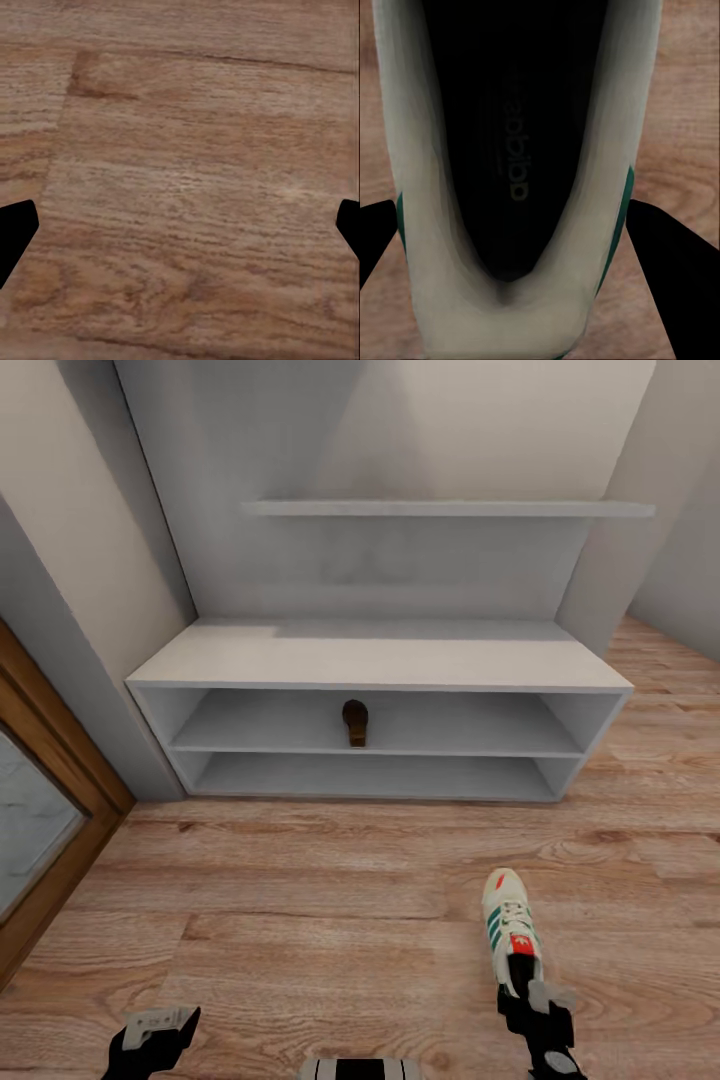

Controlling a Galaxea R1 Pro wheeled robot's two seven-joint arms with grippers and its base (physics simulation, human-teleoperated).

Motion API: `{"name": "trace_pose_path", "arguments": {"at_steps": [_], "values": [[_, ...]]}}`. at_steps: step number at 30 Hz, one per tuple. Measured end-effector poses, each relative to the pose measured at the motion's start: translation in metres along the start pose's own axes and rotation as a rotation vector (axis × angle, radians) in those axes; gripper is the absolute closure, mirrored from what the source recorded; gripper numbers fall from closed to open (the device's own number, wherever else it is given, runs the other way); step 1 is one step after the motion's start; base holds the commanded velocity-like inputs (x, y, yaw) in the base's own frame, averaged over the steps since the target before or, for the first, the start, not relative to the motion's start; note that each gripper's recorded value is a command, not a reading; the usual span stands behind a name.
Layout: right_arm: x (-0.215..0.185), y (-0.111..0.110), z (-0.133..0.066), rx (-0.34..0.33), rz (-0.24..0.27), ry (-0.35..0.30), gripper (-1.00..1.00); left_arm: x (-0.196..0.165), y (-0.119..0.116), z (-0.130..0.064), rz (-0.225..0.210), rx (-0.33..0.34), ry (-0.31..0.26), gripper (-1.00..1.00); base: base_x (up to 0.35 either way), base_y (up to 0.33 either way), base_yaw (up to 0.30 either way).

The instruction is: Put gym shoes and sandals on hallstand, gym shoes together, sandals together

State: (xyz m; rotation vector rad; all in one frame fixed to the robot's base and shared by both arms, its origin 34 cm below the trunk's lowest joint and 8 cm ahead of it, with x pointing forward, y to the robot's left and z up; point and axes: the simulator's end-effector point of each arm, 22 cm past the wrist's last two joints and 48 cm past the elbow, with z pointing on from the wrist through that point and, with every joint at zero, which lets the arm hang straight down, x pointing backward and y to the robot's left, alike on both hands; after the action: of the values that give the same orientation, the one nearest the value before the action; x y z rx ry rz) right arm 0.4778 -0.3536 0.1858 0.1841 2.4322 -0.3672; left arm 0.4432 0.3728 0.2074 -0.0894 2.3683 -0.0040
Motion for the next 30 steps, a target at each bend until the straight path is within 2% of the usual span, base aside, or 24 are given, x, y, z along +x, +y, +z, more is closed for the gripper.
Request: {"name": "trace_pose_path", "arguments": {"at_steps": [1, 3, 4, 6, 8, 9, 10, 14, 16, 18, 20, 23, 25, 26, 28, 30], "values": [[-0.001, 0.014, 0.000, -0.022, -0.010, 0.028, 1.00, 0.000, 0.000, 0.000, 0.001, 0.004, 0.000, -1.00, 0.000, 0.000, 0.000], [-0.017, 0.064, -0.003, -0.101, -0.041, 0.119, 1.00, 0.000, 0.000, -0.001, 0.005, 0.013, 0.000, -1.00, 0.000, 0.000, 0.000], [-0.025, 0.075, -0.004, -0.118, -0.040, 0.136, 1.00, 0.000, 0.000, -0.001, 0.005, 0.014, 0.001, -1.00, 0.000, 0.000, 0.000], [-0.059, 0.116, -0.012, -0.187, -0.058, 0.181, 1.00, 0.000, -0.001, -0.001, 0.006, 0.018, 0.000, -1.00, 0.000, 0.000, 0.000], [-0.081, 0.139, -0.017, -0.215, -0.080, 0.206, 1.00, 0.000, -0.001, -0.001, 0.006, 0.020, -0.001, -1.00, 0.000, 0.000, 0.000], [-0.106, 0.152, -0.020, -0.222, -0.090, 0.193, 1.00, 0.000, -0.002, -0.001, 0.007, 0.022, -0.003, -1.00, 0.000, 0.000, 0.000], [-0.115, 0.156, -0.021, -0.216, -0.097, 0.192, 1.00, -0.001, -0.003, -0.001, 0.007, 0.022, -0.004, -1.00, 0.000, 0.000, 0.000], [-0.196, 0.180, -0.027, -0.177, -0.096, 0.113, 1.00, -0.002, -0.004, -0.001, 0.011, 0.024, -0.013, -1.00, 0.000, 0.000, 0.000], [-0.238, 0.202, -0.039, -0.174, -0.086, 0.076, 1.00, -0.003, -0.004, -0.001, 0.014, 0.025, -0.015, -1.00, 0.000, 0.000, 0.000], [-0.256, 0.215, -0.048, -0.178, -0.092, 0.075, 1.00, -0.003, -0.004, -0.001, 0.016, 0.026, -0.015, -1.00, 0.000, 0.000, 0.000], [-0.279, 0.216, -0.052, -0.167, -0.117, 0.073, 1.00, -0.003, -0.005, -0.001, 0.020, 0.028, -0.016, -1.00, 0.000, 0.000, 0.000], [-0.316, 0.212, -0.056, -0.145, -0.126, 0.042, 1.00, -0.003, -0.005, -0.001, 0.022, 0.029, -0.016, -1.00, 0.000, 0.000, 0.000], [-0.328, 0.208, -0.057, -0.126, -0.120, 0.031, 1.00, -0.003, -0.005, -0.001, 0.023, 0.030, -0.016, -1.00, 0.000, 0.000, 0.000], [-0.349, 0.193, -0.059, -0.060, -0.124, 0.001, 1.00, -0.003, -0.007, -0.001, 0.023, 0.033, -0.016, -1.00, 0.000, 0.000, 0.000], [-0.357, 0.189, -0.060, -0.041, -0.109, -0.007, 1.00, -0.003, -0.008, -0.001, 0.024, 0.035, -0.016, -1.00, 0.000, 0.000, 0.000], [-0.385, 0.188, -0.071, -0.040, -0.082, -0.065, 1.00, -0.001, -0.011, -0.001, 0.025, 0.042, -0.013, -1.00, 0.000, 0.000, 0.000]]}}
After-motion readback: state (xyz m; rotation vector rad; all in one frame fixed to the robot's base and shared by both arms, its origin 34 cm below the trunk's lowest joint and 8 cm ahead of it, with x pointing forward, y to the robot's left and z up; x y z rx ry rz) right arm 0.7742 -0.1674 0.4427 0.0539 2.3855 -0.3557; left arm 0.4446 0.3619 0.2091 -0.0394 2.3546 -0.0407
